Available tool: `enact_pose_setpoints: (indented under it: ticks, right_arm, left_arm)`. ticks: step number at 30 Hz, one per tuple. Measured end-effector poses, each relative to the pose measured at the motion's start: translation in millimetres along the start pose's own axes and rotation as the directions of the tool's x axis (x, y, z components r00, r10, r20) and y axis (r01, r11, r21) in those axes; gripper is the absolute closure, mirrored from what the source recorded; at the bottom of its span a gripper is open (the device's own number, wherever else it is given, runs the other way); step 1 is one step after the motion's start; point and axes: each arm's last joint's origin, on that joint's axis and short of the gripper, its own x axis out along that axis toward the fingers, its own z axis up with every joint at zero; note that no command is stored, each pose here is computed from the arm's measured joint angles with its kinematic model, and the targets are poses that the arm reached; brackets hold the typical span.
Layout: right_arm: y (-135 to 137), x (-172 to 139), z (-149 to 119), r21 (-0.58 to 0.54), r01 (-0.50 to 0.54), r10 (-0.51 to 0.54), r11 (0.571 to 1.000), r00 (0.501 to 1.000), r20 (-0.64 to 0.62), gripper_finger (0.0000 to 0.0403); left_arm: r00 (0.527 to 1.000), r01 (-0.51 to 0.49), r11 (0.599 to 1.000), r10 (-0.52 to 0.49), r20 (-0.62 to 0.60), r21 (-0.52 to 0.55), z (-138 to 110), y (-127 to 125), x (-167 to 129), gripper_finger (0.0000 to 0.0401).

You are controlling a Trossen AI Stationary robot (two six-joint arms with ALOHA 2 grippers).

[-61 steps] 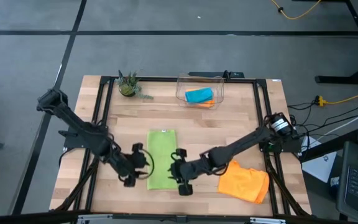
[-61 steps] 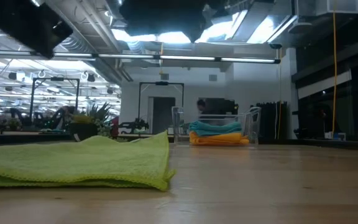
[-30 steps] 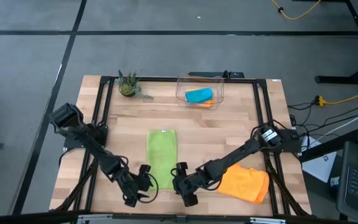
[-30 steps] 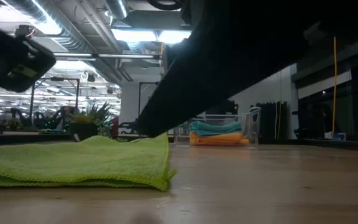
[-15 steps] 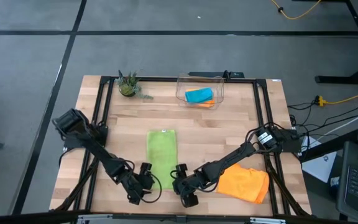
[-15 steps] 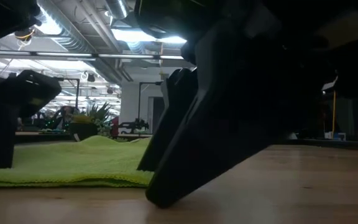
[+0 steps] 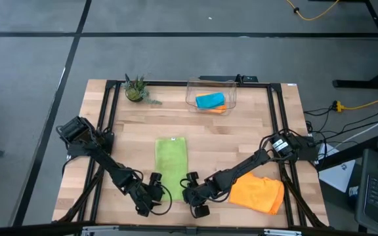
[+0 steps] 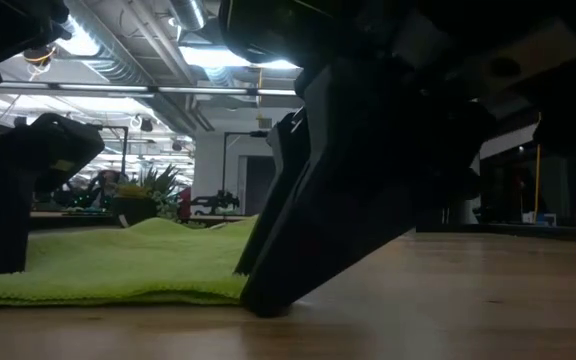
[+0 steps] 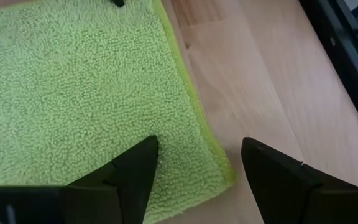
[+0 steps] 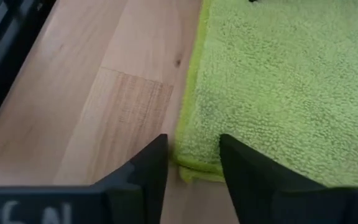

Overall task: Fold microfiber towels
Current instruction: Fold the green towel on the table

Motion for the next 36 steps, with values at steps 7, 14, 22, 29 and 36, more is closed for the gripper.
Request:
enact_pose_setpoints:
  ticks: [7, 14, 22, 29, 36]
  right_arm:
    - [-1, 0, -2, -0.001, 0.017, -0.017, 1.0, 1.0, -0.019, 0.0314]
    - [-1, 0, -3, 0.013, 0.023, -0.023, 1.0, 0.999, -0.023, 0.0354]
    - [-2, 0, -3, 0.05, 0.025, -0.024, 0.998, 0.999, -0.025, 0.0391]
    - [-1, -1, -2, 0.104, 0.024, -0.022, 0.994, 1.0, -0.022, 0.0396]
    - [-1, -24, 15, 0.071, 0.013, -0.013, 0.997, 1.0, 0.0, 0.0397]
  left_arm:
    - [1.0, -0.006, 1.0, 0.006, -0.006, 0.012, -2, -2, 0, 0.0177]
    - [0.999, -0.036, 0.999, 0.036, 0.0, 0.012, -3, -1, 0, 0.0223]
    - [0.999, -0.043, 0.999, 0.043, 0.0, -0.022, -3, -1, -1, 0.0336]
    - [0.999, -0.041, 0.999, 0.041, 0.007, -0.032, -4, -4, -3, 0.0396]
    - [0.997, 0.037, 0.999, -0.035, 0.069, -0.025, 18, -9, -33, 0.04]
